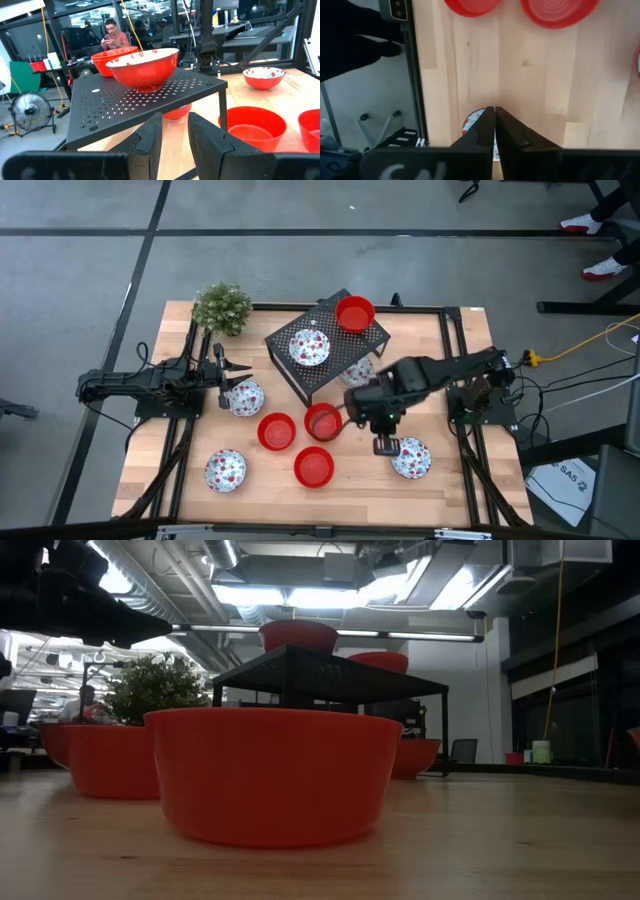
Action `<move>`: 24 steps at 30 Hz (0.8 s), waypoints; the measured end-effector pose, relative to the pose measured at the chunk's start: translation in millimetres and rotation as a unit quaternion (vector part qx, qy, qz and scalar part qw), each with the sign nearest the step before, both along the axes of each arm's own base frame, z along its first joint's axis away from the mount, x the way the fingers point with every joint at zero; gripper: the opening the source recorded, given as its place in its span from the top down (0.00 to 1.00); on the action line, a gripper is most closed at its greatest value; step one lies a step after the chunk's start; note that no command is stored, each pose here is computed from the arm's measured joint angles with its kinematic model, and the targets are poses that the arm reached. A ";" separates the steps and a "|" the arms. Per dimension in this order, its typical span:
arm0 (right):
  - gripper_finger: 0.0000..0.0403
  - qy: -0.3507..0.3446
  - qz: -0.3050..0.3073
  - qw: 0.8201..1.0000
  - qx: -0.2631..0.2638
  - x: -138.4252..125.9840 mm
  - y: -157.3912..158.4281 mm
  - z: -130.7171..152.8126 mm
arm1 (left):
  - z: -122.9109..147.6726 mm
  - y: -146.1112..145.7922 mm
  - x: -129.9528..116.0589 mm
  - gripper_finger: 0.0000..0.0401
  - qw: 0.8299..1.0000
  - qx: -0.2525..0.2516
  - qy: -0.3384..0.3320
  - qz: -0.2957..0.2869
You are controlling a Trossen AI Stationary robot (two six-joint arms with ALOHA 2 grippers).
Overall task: Pick & Place Mini bowls
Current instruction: Stack the white patterned bowl on the white patterned bowl on the shelf
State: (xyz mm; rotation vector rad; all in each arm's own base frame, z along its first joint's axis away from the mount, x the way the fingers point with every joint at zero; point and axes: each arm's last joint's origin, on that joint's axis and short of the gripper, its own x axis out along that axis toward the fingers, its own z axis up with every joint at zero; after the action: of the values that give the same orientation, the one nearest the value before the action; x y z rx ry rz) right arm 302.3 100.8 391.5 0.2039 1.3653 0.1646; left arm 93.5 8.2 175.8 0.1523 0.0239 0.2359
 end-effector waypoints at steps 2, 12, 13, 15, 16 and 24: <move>0.95 -0.001 0.001 1.000 -0.005 -5.5 10.8 1.5 | 0.0 0.0 0.0 0.78 1.000 0.000 0.000 0.000; 0.99 0.016 -0.008 1.000 0.000 -40.0 77.4 1.8 | -0.1 0.0 0.0 0.78 1.000 0.000 0.000 0.000; 0.99 0.013 -0.014 1.000 -0.002 -43.3 83.0 1.9 | 0.1 0.0 0.0 0.78 1.000 0.000 0.000 0.000; 0.98 0.007 -0.030 1.000 -0.003 -49.8 93.7 2.1 | 0.0 0.0 0.0 0.78 1.000 0.000 0.000 0.000; 0.97 0.003 -0.038 0.999 -0.005 -53.0 98.5 2.2 | -0.1 0.0 0.0 0.78 1.000 0.000 0.000 0.000; 0.85 -0.034 -0.077 0.996 -0.031 -70.8 131.0 -2.7 | 0.0 0.0 0.0 0.78 1.000 0.000 0.000 0.000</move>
State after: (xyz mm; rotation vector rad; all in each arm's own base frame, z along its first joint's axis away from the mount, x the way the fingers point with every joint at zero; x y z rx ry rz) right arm 231.5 231.9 388.7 0.2478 1.2802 0.0003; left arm 93.5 8.2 175.8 0.1522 0.0237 0.2357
